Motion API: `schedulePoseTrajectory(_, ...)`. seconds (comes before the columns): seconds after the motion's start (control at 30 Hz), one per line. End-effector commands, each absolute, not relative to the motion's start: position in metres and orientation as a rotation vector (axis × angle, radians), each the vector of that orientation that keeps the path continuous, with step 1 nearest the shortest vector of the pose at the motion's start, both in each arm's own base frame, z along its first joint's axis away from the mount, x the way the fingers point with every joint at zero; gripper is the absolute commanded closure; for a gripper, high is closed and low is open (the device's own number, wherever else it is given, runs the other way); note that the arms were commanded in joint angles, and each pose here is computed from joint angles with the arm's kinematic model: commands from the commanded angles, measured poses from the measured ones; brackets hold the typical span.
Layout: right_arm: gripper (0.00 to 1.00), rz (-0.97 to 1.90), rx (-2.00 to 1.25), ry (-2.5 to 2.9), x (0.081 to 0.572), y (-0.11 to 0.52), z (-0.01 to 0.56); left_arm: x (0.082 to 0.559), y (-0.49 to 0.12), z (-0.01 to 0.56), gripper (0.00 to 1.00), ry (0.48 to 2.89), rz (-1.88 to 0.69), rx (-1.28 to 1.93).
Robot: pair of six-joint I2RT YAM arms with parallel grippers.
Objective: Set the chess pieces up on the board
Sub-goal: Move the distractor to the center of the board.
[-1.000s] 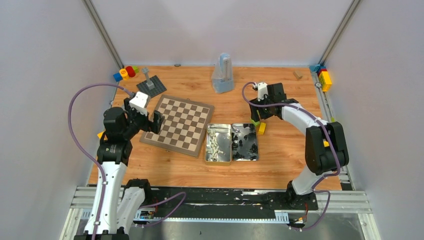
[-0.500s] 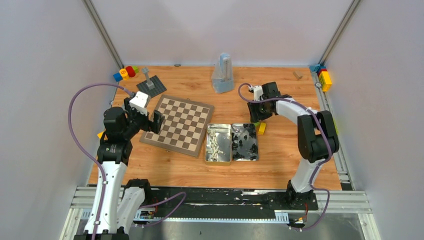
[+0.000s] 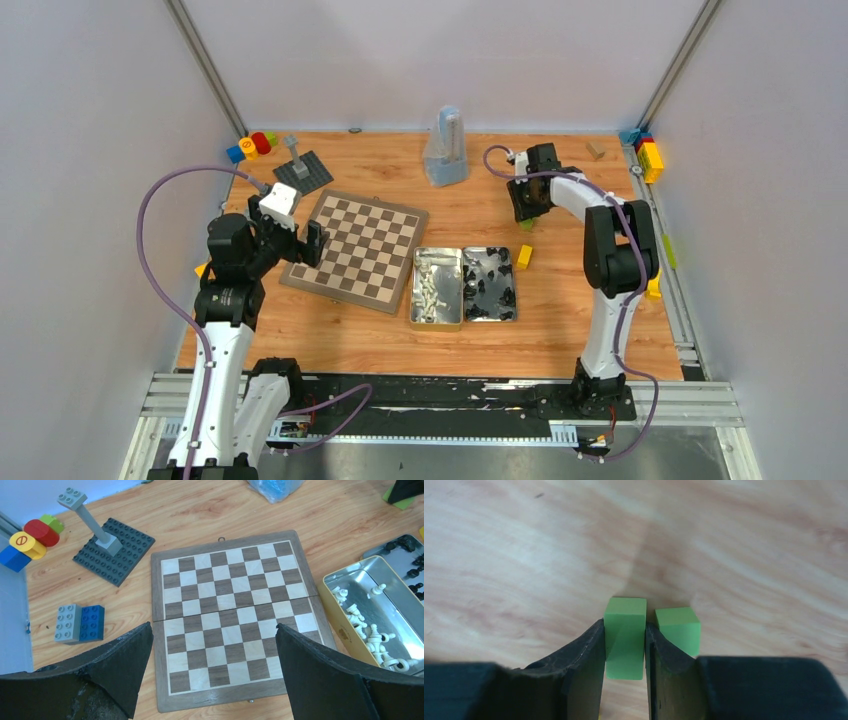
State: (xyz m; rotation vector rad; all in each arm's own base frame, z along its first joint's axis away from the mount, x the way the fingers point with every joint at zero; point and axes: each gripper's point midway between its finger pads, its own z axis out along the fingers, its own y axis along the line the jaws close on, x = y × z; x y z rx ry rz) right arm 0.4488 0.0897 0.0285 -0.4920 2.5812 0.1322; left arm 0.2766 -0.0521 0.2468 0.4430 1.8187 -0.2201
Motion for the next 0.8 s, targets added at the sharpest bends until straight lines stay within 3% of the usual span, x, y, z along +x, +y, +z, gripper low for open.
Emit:
schedulePoseTrajectory(0.0,0.8,-0.039,-0.369,2.58,0.482,0.047,0.039,0.28,-0.052,0.253,0.0,1.785,-0.211,0.459)
schedulePoseTrajectory(0.13,0.62,0.015,-0.345,2.562,0.477,0.04,0.058,0.279,-0.053,0.253,0.0,1.78,-0.215,0.462)
schedulePoseTrajectory(0.27,0.4,0.176,-0.395,2.535,0.443,0.062,0.077,0.279,-0.053,0.254,0.0,1.776,-0.215,0.464)
schedulePoseTrajectory(0.33,0.34,0.206,-0.424,2.541,0.424,0.069,0.077,0.278,-0.053,0.254,0.0,1.774,-0.215,0.466)
schedulePoseTrajectory(0.77,0.32,0.25,-0.501,2.643,0.373,0.088,0.042,0.278,-0.054,0.255,0.0,1.77,-0.218,0.467)
